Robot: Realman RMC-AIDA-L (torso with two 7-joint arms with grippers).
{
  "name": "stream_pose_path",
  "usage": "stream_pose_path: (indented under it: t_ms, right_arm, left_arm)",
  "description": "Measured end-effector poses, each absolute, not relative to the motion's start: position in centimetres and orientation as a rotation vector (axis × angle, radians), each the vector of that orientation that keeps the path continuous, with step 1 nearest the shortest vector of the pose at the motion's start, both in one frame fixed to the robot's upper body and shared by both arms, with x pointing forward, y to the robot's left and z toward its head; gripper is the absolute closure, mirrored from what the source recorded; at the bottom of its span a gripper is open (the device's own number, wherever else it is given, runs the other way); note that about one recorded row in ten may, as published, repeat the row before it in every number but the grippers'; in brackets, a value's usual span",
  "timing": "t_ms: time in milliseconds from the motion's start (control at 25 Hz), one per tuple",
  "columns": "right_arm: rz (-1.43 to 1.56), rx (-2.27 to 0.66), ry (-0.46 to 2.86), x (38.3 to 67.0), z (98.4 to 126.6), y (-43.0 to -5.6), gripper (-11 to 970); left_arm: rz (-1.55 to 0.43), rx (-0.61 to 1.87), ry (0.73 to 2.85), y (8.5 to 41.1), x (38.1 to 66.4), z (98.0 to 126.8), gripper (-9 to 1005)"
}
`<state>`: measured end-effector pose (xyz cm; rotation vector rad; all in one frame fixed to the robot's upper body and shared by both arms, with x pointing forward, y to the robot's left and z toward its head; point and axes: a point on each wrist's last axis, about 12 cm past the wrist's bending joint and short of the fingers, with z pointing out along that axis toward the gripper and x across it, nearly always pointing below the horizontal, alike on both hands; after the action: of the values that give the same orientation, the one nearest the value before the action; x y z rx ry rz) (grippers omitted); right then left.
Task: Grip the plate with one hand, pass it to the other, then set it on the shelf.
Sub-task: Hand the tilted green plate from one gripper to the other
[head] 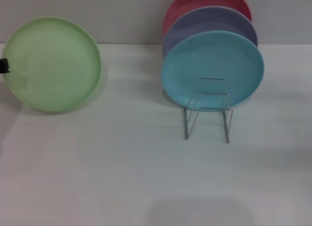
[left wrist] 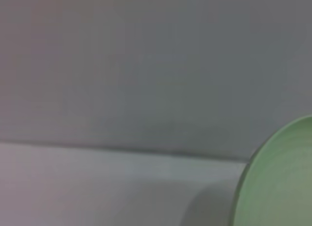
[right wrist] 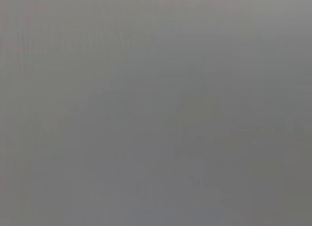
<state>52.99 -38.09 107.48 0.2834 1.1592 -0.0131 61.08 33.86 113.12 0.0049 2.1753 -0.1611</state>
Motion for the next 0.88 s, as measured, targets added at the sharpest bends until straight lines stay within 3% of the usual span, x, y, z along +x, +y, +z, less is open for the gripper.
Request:
stream_pose_path:
  t_ms: [320, 880]
  right_arm:
    - [-0.017, 0.285, 1.167, 52.8, 107.2, -37.9, 303]
    - [-0.013, 0.253, 1.180, 52.9, 107.3, -37.8, 303]
  left_arm:
    - [-0.111, -0.004, 1.999, 32.9, 60.0, 111.3, 962]
    - [0.080, 0.102, 1.626, 25.6, 56.8, 110.5, 964]
